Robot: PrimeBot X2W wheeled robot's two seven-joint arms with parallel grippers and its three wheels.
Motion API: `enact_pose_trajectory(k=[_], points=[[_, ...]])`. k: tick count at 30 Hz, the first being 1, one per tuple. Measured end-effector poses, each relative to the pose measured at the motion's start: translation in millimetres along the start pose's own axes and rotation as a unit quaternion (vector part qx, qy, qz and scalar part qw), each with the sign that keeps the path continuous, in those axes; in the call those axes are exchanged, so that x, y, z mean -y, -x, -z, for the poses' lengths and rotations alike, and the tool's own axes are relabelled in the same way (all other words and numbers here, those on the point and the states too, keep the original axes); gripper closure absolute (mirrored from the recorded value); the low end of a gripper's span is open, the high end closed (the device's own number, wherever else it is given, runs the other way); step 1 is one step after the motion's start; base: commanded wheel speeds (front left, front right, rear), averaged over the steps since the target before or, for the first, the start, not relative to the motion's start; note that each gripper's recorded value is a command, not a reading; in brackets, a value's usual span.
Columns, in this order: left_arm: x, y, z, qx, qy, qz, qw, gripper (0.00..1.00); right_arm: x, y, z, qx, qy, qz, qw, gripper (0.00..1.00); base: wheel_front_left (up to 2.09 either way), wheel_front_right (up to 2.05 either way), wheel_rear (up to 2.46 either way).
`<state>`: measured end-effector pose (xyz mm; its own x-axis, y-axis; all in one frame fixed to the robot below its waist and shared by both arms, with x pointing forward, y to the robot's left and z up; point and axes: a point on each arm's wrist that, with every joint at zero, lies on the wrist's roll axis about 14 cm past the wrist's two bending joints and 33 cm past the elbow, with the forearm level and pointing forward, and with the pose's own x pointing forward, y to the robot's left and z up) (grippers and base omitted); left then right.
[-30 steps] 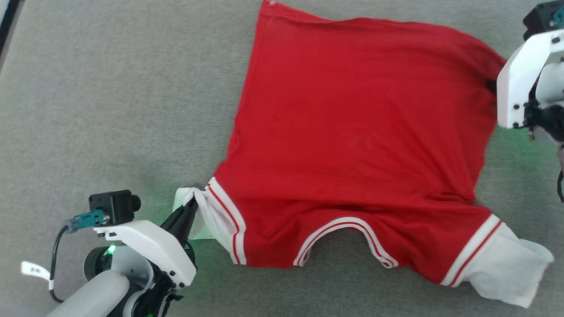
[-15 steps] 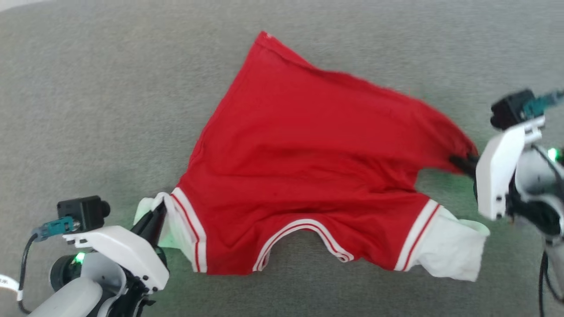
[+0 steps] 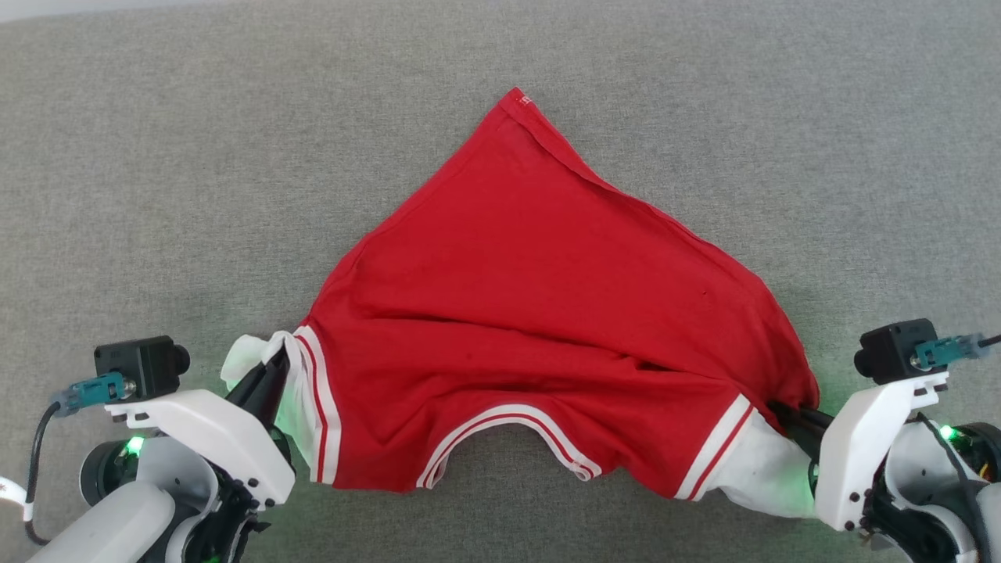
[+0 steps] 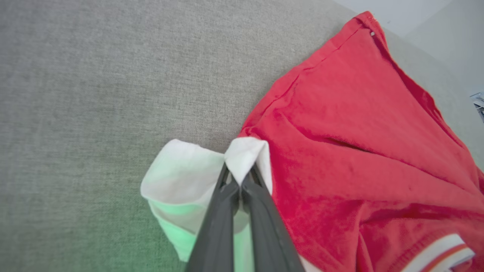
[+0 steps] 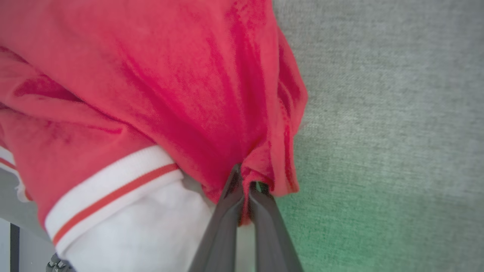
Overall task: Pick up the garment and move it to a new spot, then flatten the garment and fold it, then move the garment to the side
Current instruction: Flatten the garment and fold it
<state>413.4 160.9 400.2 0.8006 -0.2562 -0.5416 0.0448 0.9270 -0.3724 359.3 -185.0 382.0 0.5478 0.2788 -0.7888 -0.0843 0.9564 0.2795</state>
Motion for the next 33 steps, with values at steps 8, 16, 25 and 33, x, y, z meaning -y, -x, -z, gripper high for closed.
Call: enact_pose_trajectory(k=[8, 16, 25, 33], points=[[3.0, -4.4, -3.5, 0.004, -0.002, 0.006, 1.000, 1.00, 3.0, 2.5, -12.2, 0.049, 0.012, 0.015, 0.999, 0.00, 0.00, 0.00, 0.00], [2.3, -1.9, -7.0, 0.011, -0.001, 0.004, 1.000, 1.00, -12.8, 37.5, -71.7, 0.158, 0.074, 0.013, 0.985, 0.00, 0.00, 0.00, 0.00], [-4.3, 6.7, -5.7, 0.017, 0.008, -0.007, 1.000, 1.00, -59.9, 31.5, -136.1, 0.240, 0.157, -0.040, 0.957, 0.00, 0.00, 0.00, 0.00], [-7.5, 14.7, -6.9, 0.028, 0.018, -0.012, 0.999, 1.00, -100.7, -40.6, -173.9, 0.204, 0.213, -0.095, 0.951, 0.00, 0.00, 0.00, 0.00]])
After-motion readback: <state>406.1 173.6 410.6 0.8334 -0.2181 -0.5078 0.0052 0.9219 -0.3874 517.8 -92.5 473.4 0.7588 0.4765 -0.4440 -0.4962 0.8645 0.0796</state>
